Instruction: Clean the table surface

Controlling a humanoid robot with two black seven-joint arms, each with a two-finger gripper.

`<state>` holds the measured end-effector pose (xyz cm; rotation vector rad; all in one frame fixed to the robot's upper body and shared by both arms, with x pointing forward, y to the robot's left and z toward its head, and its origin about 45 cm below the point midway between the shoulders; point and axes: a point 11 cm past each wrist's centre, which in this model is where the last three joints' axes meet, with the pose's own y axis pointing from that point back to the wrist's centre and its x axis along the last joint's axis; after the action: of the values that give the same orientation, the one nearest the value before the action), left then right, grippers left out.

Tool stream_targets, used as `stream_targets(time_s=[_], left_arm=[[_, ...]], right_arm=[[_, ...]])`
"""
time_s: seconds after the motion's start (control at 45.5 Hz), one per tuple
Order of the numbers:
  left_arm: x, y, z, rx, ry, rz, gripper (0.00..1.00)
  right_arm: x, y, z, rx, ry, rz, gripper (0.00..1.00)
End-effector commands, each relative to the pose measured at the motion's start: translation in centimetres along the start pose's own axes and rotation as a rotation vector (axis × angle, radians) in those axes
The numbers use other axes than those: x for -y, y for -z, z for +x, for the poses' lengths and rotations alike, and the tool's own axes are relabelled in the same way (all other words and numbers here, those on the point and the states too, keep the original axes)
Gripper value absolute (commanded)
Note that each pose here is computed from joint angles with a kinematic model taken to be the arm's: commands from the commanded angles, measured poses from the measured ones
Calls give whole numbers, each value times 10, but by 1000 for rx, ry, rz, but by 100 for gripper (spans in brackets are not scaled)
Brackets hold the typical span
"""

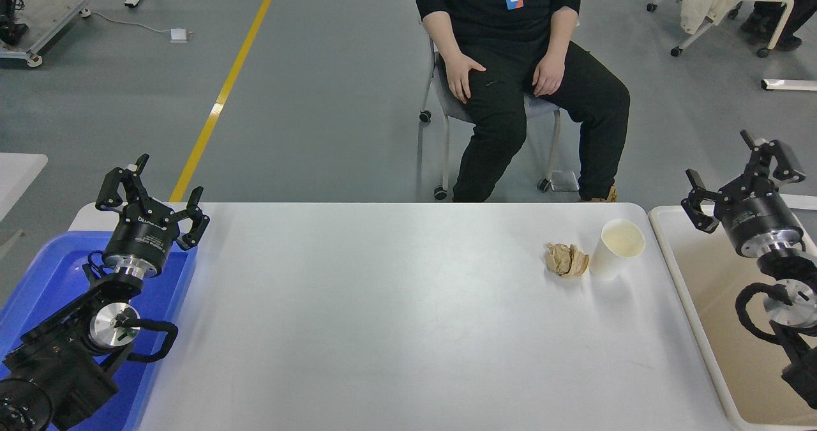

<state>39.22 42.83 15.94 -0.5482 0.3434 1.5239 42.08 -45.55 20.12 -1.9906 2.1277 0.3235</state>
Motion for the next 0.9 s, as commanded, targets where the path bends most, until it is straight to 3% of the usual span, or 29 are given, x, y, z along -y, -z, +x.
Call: stream_targets(time_s=[0.0, 0.352, 0.725, 0.879], left_arm=[[0, 0, 0, 0, 0, 0, 100], [0, 0, 0, 0, 0, 0, 100], [0, 0, 0, 0, 0, 0, 100], [0, 0, 0, 0, 0, 0, 100]], right_arm=[[9, 13, 0, -30, 11, -8, 99], [18, 53, 7, -167, 29, 13, 99], [23, 54, -1, -923, 275, -337, 99], [23, 57, 1, -1137, 335, -406, 99]])
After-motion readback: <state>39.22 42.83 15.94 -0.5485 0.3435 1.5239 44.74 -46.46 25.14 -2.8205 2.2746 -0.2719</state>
